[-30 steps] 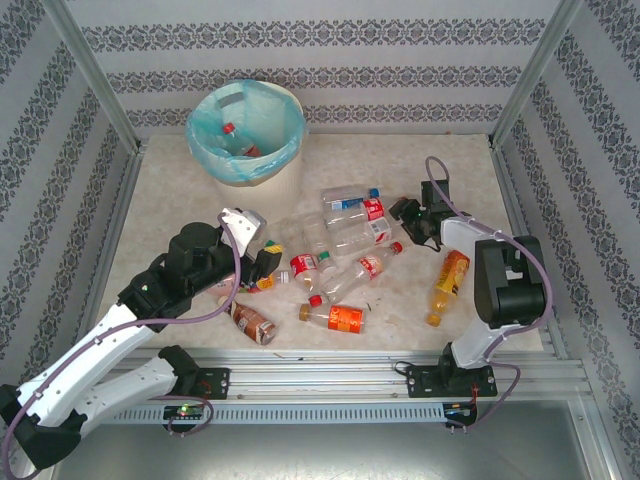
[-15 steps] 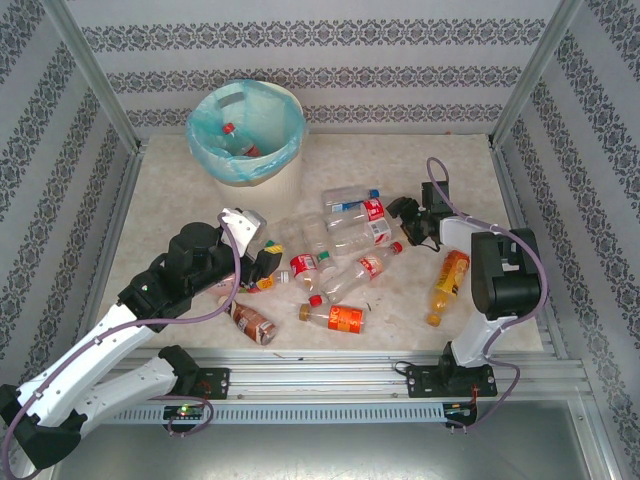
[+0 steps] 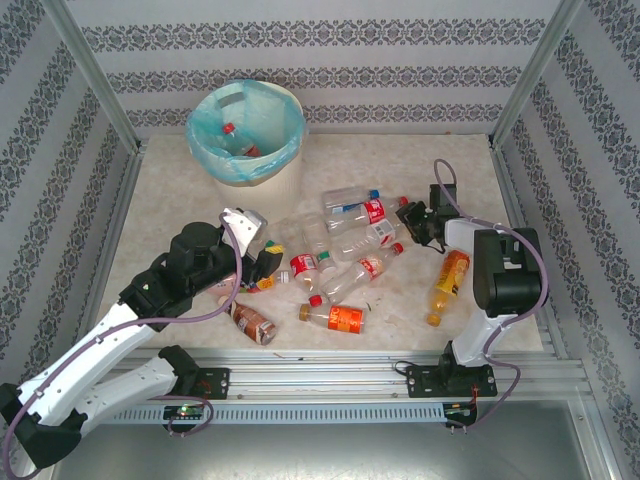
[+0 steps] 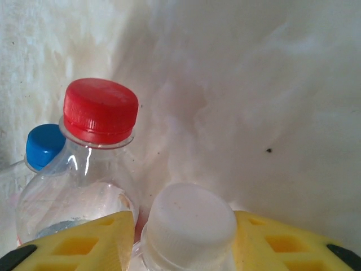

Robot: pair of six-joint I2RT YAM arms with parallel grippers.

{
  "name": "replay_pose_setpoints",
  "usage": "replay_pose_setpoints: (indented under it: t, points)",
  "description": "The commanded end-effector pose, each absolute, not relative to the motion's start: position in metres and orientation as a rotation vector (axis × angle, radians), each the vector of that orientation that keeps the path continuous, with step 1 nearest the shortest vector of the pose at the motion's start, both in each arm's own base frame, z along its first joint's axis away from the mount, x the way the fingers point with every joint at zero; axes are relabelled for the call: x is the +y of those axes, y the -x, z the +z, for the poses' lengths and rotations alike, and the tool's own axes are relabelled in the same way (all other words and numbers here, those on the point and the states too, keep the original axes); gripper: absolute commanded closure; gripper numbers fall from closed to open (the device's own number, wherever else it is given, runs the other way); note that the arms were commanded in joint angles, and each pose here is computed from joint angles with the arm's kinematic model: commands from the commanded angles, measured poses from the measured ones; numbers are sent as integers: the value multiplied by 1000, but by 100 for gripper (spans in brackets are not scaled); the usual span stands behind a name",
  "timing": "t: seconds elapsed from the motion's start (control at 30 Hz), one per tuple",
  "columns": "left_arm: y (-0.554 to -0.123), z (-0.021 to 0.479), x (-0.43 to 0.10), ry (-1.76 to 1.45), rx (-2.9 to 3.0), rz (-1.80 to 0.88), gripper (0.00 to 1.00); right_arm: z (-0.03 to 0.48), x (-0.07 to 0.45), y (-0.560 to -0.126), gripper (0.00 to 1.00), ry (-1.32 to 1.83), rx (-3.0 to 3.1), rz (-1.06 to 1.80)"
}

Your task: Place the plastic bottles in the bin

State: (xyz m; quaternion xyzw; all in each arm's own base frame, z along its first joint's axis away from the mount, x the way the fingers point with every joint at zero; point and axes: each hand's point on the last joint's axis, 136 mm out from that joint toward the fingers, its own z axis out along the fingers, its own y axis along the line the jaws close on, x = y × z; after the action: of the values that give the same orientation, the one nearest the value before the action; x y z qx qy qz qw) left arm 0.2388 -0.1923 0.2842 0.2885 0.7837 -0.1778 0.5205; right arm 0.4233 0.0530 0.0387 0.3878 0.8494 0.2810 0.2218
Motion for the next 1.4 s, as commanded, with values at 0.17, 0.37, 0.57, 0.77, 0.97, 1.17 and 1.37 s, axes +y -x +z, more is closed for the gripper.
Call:
replay_pose_setpoints:
  t: [0.17,0.37,0.57,0.77,0.97,1.17,1.37]
  points:
    - [-240,280,-197,-709,1879,-425,27,30,57,-432,54,-1023,2366,863]
    - [-242,280,-196,-702,1879,-419,27,37,57,-437,73,-1002,2347,891]
    - [-244,287,-200,-695,1866,-440,27,70,51,-438,76,-948,2295,856]
    - [-251,292,-207,-680,1880,-460,27,127,46,-438,78,-854,2186,841]
    - [-253,294,-211,-655,1888,-490,27,182,44,-424,81,-770,2090,826]
    - [-253,295,-222,-659,1896,-556,27,241,71,-395,82,-552,2026,831]
    - [-244,301,-251,-720,1894,-755,26,292,132,-358,84,-213,1973,857]
